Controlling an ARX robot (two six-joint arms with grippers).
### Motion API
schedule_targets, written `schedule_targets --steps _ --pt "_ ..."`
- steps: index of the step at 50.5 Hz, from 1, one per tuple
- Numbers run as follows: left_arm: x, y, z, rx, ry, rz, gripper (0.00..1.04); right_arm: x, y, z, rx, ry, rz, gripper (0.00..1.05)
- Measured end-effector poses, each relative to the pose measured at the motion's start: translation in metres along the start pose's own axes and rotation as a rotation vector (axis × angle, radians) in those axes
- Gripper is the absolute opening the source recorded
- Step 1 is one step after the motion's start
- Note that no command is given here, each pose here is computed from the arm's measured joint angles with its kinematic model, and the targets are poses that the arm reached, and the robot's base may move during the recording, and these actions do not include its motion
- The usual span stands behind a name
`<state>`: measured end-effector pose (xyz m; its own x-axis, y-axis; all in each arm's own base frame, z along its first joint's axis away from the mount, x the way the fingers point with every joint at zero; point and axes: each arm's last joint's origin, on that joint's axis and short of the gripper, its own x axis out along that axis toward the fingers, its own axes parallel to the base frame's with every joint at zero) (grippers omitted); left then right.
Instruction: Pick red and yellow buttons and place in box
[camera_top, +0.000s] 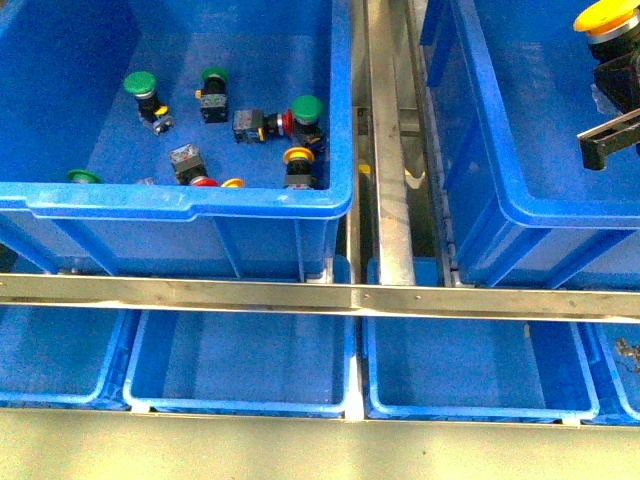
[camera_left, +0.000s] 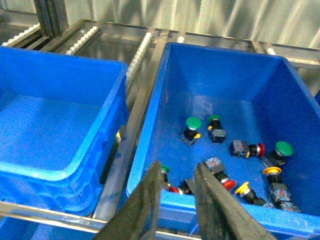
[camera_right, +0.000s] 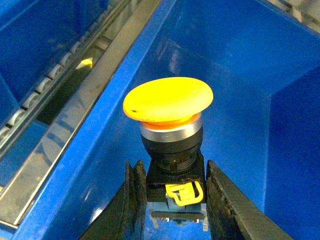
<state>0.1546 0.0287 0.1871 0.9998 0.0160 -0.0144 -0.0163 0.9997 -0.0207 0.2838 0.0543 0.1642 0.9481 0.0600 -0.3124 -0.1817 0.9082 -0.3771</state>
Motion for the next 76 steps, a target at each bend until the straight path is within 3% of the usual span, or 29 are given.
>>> schedule_targets --steps 6,29,52,76 --pt "-0.008 -0.007 -0.004 0.004 -0.009 -0.003 0.02 0.001 0.004 0.006 0.025 -0.006 -0.004 0.25" --pt "-0.026 -0.028 -0.016 0.011 -0.028 -0.021 0.03 0.004 0.013 0.013 0.073 0.013 -0.067 0.25" --pt "-0.039 -0.028 -0.015 0.012 -0.034 -0.015 0.03 0.013 0.025 0.021 0.080 0.001 -0.052 0.25" --pt "-0.049 -0.028 -0.016 0.013 -0.033 -0.019 0.03 0.016 0.021 0.021 0.091 -0.022 -0.058 0.25"
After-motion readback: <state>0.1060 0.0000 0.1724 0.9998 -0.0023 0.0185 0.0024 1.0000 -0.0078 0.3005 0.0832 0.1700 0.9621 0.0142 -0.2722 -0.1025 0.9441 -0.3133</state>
